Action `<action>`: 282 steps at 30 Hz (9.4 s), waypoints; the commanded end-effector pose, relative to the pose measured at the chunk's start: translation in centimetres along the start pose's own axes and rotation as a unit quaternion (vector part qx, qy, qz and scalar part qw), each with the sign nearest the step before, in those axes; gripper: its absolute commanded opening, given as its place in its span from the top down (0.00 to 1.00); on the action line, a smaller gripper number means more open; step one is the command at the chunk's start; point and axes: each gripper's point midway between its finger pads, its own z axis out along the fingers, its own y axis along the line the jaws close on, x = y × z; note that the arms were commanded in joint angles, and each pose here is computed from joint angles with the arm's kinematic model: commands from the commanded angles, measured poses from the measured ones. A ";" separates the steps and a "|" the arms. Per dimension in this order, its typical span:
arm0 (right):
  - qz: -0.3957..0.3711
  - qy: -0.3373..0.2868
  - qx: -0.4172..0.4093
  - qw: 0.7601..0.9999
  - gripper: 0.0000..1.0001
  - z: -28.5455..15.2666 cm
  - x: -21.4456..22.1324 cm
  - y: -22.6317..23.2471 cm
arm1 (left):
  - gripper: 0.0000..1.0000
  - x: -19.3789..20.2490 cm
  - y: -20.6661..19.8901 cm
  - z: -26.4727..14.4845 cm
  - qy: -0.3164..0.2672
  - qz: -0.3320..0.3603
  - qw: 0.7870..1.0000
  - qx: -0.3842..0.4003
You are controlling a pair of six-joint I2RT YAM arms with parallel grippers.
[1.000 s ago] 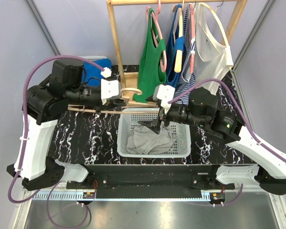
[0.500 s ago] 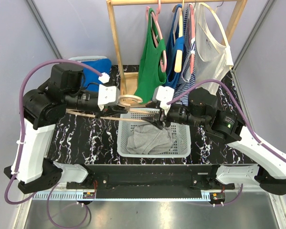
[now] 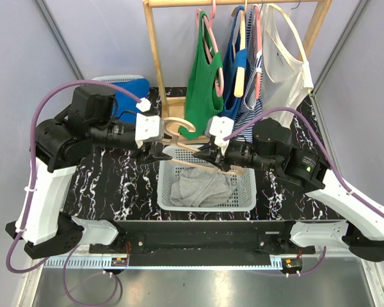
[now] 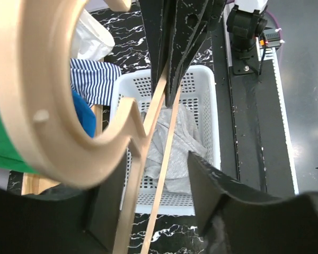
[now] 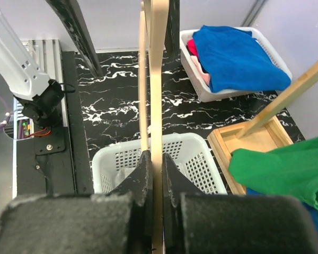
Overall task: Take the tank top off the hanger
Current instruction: Place the hanger at the clothesline, then move the clothesline to the center of the board.
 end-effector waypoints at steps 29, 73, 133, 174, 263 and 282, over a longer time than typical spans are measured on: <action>-0.005 0.003 0.046 0.999 1.00 -7.4 1.9 0.3 | 0.66 1.8 0.4 -2.5 0.071 0.027 0.996 -0.052; 0.005 -0.148 0.395 0.907 0.00 -14.9 -2.1 -10.4 | 1.00 8.1 6.9 -10.0 0.153 -0.174 0.893 -0.386; 0.103 -0.169 0.318 0.927 0.04 -10.8 -0.1 -7.9 | 1.00 8.0 33.8 -1.1 -0.019 -0.261 0.831 -0.490; 0.115 -0.145 0.311 0.932 0.00 -8.6 1.3 -7.8 | 0.01 12.3 34.6 -12.6 -0.040 -0.226 0.724 -0.651; 0.125 -0.144 0.360 0.913 0.00 -10.2 1.9 -9.1 | 1.00 15.0 29.4 3.6 0.005 -0.244 0.851 -0.465; 0.124 -0.142 0.358 0.915 0.01 -10.0 1.9 -9.0 | 1.00 16.9 26.0 5.2 0.013 -0.238 0.912 -0.335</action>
